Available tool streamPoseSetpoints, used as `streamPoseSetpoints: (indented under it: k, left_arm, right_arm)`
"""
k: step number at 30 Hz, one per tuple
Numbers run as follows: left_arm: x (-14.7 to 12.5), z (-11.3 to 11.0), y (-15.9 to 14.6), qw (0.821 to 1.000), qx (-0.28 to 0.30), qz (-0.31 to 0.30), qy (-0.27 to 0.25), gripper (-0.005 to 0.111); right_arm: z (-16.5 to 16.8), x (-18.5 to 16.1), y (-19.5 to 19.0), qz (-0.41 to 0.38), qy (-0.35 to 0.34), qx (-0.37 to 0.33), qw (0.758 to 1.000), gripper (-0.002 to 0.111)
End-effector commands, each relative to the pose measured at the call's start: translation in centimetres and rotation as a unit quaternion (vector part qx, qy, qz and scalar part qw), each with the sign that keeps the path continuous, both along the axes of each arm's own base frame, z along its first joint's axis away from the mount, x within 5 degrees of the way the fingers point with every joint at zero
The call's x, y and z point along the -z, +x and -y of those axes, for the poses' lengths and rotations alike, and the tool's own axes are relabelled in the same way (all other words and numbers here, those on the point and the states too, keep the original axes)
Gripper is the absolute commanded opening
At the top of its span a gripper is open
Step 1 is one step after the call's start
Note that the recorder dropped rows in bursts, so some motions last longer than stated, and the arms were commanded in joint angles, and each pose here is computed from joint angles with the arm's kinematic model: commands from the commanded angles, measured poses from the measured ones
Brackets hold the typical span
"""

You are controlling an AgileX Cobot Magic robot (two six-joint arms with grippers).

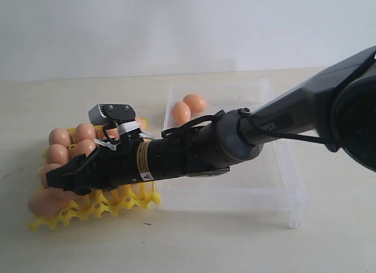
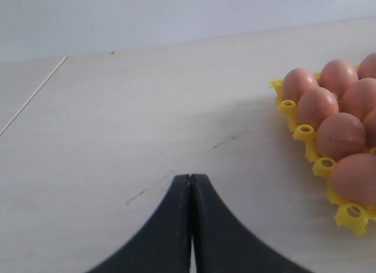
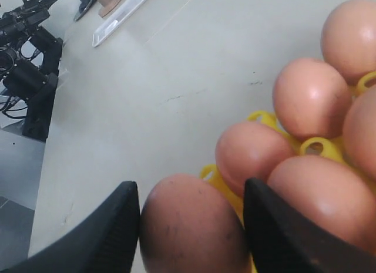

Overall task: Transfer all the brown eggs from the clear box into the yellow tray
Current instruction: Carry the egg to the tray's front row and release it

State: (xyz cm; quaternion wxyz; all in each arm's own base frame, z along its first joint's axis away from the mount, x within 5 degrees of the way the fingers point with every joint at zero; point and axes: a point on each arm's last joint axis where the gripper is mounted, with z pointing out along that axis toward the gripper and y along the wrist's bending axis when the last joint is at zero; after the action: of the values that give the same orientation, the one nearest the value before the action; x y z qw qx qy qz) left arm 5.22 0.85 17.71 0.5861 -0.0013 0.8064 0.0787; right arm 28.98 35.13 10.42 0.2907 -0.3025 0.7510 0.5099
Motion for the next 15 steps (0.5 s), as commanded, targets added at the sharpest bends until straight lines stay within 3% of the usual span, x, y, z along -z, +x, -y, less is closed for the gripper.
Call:
streamPoseSetpoints:
  k: [1,5,9,11,15]
  left_arm:
    - [-0.2,0.0,0.0,1.0,0.003,0.009,-0.001,0.0]
    - [-0.2,0.0,0.0,1.0,0.003,0.009,-0.001,0.0]
    - [-0.2,0.0,0.0,1.0,0.003,0.009,-0.001,0.0]
    - [-0.2,0.0,0.0,1.0,0.003,0.009,-0.001,0.0]
    - [-0.2,0.0,0.0,1.0,0.003,0.009,-0.001,0.0]
  right_arm:
    - [-0.1,-0.2,0.3,0.0,0.001,0.007,1.0,0.036]
    - [0.0,-0.9,0.4,0.008,-0.002,0.011,1.0,0.056]
    - [0.3,-2.8,0.8,0.034,-0.023,0.031,0.999,0.063]
    - [0.6,-4.2,0.9,0.049,-0.04,0.041,0.997,0.062]
    - [2.0,-9.3,1.1,0.119,-0.106,0.103,0.982,0.044]
